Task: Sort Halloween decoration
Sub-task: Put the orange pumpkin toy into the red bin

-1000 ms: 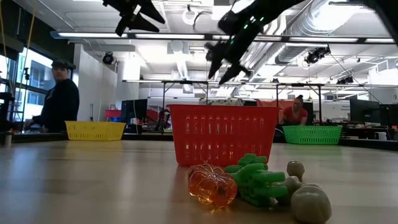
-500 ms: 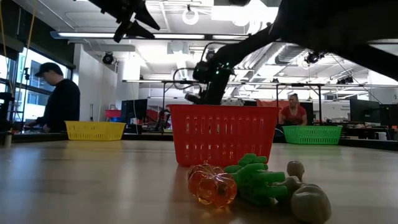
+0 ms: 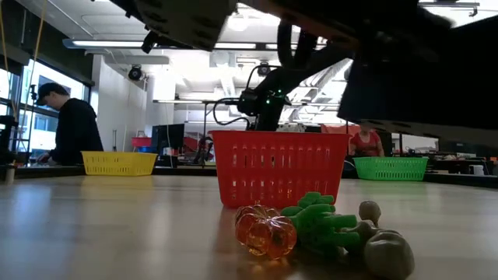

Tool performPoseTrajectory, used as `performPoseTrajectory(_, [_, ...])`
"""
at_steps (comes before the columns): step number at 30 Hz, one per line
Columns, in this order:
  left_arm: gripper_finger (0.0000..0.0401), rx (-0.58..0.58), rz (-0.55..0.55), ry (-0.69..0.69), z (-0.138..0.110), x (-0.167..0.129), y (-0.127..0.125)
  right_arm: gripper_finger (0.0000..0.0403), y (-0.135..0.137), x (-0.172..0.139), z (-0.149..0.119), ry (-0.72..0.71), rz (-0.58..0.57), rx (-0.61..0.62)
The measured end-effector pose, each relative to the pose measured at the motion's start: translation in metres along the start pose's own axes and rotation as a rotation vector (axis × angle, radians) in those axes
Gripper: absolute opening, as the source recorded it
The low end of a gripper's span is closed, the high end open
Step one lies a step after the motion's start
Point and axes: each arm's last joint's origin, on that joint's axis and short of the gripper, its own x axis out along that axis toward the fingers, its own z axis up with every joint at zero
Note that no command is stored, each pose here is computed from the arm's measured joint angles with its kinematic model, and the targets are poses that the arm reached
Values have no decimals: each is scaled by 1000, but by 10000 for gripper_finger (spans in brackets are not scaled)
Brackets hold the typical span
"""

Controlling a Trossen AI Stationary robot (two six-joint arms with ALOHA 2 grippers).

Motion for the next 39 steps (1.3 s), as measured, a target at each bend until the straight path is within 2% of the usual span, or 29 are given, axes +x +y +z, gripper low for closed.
performPoseTrajectory(11, [149, -1, 1, -1, 0, 0, 0, 220, 1, 9, -2, 0, -6, 39])
performPoseTrajectory(20, [149, -1, 2, -1, 0, 0, 0, 216, 1, 10, -4, -31, -69, 49])
performPoseTrajectory(32, [149, 0, 2, -1, 0, 0, 0, 115, -11, 10, 0, -3, -102, 22])
performPoseTrajectory(39, [149, 1, 2, -1, 0, 0, 0, 88, -15, 9, 0, 24, -105, -39])
